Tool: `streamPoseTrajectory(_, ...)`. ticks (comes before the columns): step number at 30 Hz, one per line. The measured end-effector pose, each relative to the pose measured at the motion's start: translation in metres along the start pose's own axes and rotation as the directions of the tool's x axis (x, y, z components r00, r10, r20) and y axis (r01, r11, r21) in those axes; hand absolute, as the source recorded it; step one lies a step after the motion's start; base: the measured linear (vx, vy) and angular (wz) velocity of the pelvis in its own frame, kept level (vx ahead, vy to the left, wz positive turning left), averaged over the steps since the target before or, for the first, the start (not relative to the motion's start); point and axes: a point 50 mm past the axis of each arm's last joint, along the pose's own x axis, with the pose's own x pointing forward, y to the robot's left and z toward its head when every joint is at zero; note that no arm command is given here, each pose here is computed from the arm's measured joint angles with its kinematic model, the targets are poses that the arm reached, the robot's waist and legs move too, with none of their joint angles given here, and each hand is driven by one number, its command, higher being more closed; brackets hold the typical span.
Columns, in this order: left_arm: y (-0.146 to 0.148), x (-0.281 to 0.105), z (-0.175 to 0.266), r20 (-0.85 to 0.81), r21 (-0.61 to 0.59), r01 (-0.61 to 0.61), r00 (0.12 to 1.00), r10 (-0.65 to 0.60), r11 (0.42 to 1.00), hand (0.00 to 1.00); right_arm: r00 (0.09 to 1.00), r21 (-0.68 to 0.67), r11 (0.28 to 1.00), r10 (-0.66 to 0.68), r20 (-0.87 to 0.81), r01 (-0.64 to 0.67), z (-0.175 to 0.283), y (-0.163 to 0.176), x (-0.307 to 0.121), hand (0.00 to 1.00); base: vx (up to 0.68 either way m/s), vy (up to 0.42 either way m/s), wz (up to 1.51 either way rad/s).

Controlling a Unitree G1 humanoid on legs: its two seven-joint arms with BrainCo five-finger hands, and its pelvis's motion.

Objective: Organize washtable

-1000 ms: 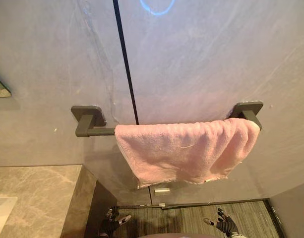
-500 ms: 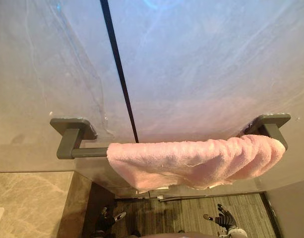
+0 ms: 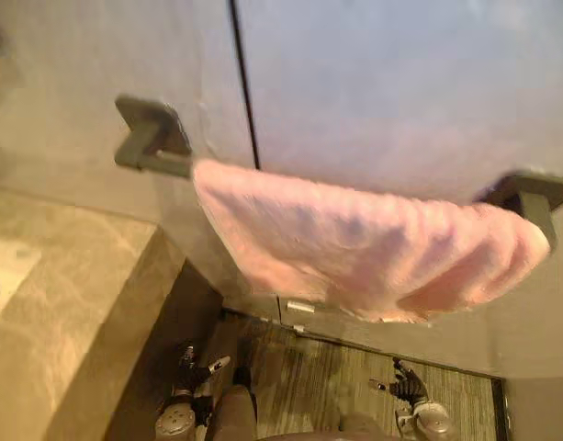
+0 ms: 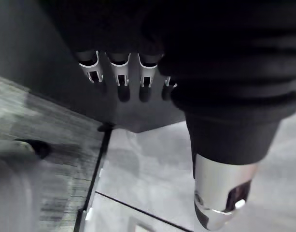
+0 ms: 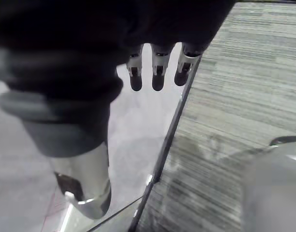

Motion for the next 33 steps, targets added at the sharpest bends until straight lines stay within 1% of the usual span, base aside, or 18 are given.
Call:
streamPoseTrajectory(3,-0.013,-0.005,-0.007,-0.024,-0.053,0.015,1.000,-0.017,0.998,0.00,0.999,-0.030,0.999,-0.025,0.043,0.026,0.011,-0.009,0.003,0.00,-0.35,-0.366,0.40)
streamPoseTrajectory(6,-0.023,-0.006,-0.006,-0.019,-0.059,0.055,0.998,-0.057,0.997,0.00,0.998,-0.030,0.998,-0.051,0.037,0.052,0.010,-0.016,0.003,0.00,-0.34,-0.262,0.99)
streamPoseTrajectory(8,-0.022,-0.004,-0.002,-0.011,-0.066,0.053,0.999,-0.054,0.996,0.00,0.995,0.027,0.996,-0.083,0.052,0.081,0.016,-0.017,0.005,0.00,-0.36,-0.182,0.90)
streamPoseTrajectory(12,-0.025,-0.001,0.007,0.022,-0.065,0.068,0.998,-0.067,0.996,0.00,0.995,0.039,0.994,-0.098,0.030,0.097,0.007,-0.019,0.000,0.00,-0.21,-0.045,0.67)
streamPoseTrajectory(13,-0.028,0.002,0.011,0.035,-0.062,0.078,0.997,-0.076,0.995,0.00,0.996,0.051,0.994,-0.093,-0.001,0.093,-0.004,-0.015,-0.005,0.00,-0.11,0.017,1.39)
streamPoseTrajectory(15,-0.032,0.005,0.018,0.055,-0.049,0.103,0.993,-0.100,0.993,0.00,0.995,0.075,0.993,-0.093,-0.031,0.096,-0.012,-0.013,-0.007,0.00,-0.10,0.026,1.50)
streamPoseTrajectory(18,-0.024,0.003,0.011,0.024,0.014,0.112,0.993,-0.113,0.994,0.00,0.991,0.155,0.980,-0.119,-0.061,0.127,-0.016,-0.010,-0.007,0.00,-0.16,0.062,0.87)
streamPoseTrajectory(22,-0.024,0.000,0.001,-0.019,0.042,0.117,0.993,-0.117,0.992,0.00,0.991,0.163,0.978,-0.123,-0.056,0.130,-0.013,-0.011,-0.005,0.00,-0.17,0.049,0.23)
streamPoseTrajectory(27,-0.020,-0.003,-0.012,-0.070,0.059,0.114,0.992,-0.109,0.992,0.00,0.993,0.178,0.979,-0.081,-0.087,0.095,-0.019,0.006,-0.007,0.00,-0.12,0.107,-0.03)
streamPoseTrajectory(33,-0.012,-0.012,-0.034,-0.152,0.053,0.086,0.985,-0.077,0.995,0.00,0.994,0.171,0.983,-0.057,-0.094,0.072,-0.021,0.013,-0.007,0.00,-0.03,0.061,0.12)
